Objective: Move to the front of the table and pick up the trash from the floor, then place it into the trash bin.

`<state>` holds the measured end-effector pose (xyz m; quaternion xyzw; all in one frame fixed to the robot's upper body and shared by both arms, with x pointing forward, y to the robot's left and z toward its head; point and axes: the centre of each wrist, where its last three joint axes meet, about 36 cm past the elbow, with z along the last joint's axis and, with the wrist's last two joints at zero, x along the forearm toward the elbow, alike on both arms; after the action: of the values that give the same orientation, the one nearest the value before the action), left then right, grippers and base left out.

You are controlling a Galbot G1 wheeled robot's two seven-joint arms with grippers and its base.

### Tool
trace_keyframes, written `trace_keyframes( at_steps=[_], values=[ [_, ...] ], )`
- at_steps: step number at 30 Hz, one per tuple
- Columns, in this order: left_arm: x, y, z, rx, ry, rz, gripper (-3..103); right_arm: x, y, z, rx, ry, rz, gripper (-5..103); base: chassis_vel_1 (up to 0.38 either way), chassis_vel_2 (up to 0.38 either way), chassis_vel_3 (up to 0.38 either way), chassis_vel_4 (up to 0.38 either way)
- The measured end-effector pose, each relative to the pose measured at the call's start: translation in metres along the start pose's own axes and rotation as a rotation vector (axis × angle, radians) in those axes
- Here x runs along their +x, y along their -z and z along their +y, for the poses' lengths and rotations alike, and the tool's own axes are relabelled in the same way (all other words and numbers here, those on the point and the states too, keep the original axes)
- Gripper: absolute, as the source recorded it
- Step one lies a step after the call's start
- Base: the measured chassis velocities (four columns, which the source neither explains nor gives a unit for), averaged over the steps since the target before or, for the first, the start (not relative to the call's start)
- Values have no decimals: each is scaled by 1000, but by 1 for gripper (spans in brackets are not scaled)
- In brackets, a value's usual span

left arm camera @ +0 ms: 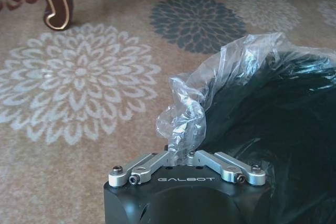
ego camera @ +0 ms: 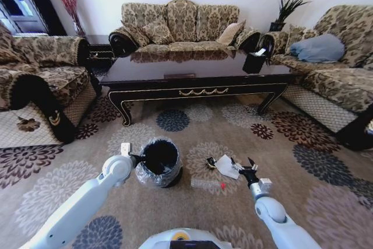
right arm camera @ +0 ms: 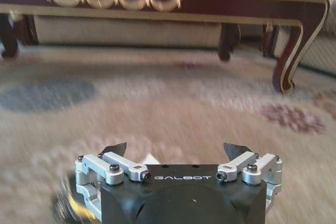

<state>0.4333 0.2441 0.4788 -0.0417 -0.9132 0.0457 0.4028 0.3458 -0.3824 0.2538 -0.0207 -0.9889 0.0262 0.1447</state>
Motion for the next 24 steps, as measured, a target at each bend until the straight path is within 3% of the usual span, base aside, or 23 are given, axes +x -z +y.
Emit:
trace_keyframes(
  at_steps=[10,24],
  values=[
    [5,-2,-4,-3,-12,3,2,-57,-34,-1,63,45,102,100,0,0,0,0],
    [7,-2,-15,-10,-32,15,2,-92,-64,-6,68,20,188,100,0,0,0,0]
  ],
)
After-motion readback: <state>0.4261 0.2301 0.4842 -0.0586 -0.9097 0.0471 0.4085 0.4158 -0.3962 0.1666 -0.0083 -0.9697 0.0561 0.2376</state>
